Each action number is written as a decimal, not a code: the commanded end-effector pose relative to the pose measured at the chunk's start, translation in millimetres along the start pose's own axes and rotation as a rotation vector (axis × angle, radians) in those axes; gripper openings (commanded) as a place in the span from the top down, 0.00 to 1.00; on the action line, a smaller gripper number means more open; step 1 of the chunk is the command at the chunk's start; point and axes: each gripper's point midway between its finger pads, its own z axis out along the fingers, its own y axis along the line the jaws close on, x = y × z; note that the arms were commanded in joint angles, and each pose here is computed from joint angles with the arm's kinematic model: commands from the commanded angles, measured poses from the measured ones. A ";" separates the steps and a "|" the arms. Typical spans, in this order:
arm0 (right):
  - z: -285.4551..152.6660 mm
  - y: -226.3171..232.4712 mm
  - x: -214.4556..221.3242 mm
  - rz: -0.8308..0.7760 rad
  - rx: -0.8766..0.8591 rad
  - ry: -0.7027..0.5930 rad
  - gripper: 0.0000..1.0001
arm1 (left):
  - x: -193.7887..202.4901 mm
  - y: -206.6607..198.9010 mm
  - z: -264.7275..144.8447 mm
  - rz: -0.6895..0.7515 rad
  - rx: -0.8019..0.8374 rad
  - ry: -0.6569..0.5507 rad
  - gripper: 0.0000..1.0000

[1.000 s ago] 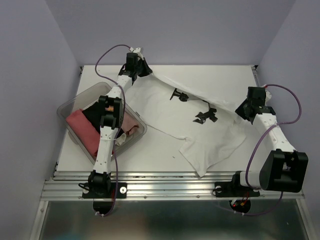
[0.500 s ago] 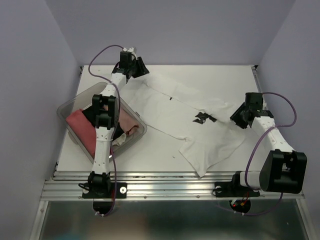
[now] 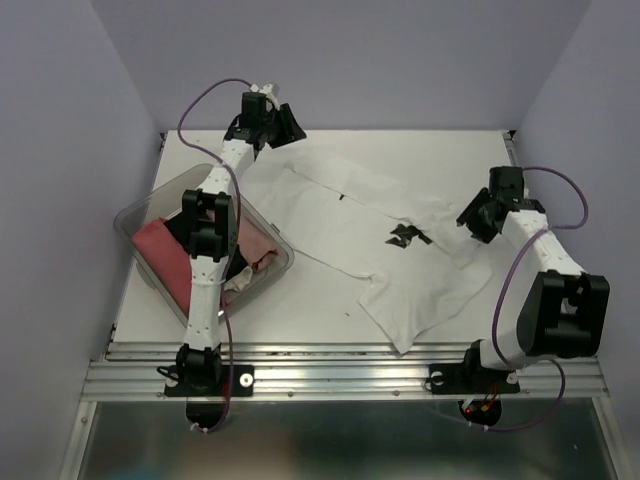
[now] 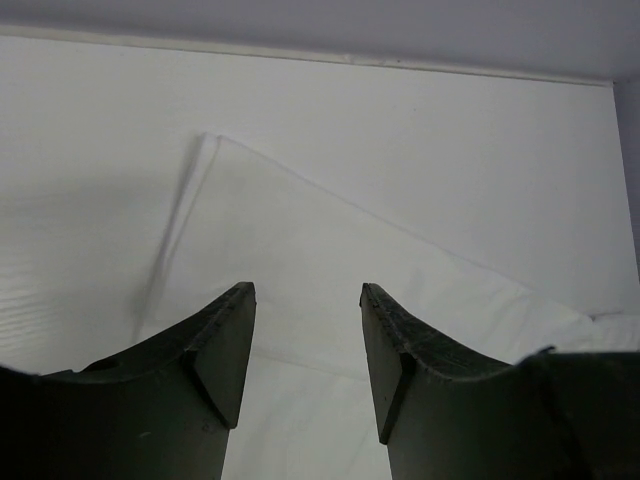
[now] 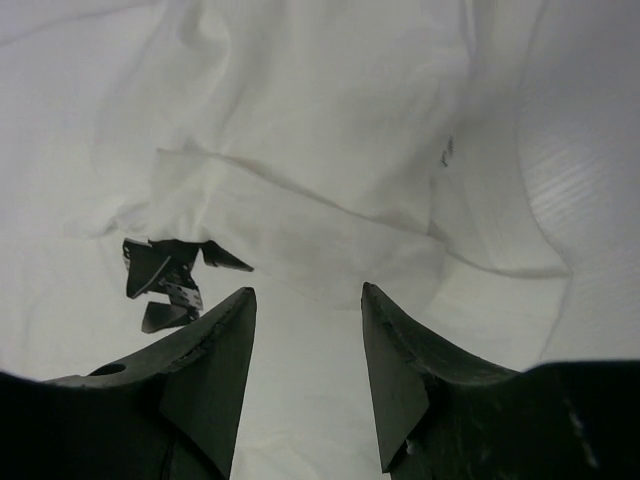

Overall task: Roll the t-shirts
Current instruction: Fold the T-shirt at the center of the board.

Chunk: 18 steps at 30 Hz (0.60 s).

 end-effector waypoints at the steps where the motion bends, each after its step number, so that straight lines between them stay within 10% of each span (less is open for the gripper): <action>1: 24.6 35.8 -18.3 -0.046 -0.104 0.014 0.48 | -0.6 -73.4 -3.6 0.096 0.130 -0.007 0.43; 18: 101.9 78.4 1.6 -0.106 -0.266 0.181 0.45 | 76.8 -33.3 52.6 0.070 0.033 0.118 0.44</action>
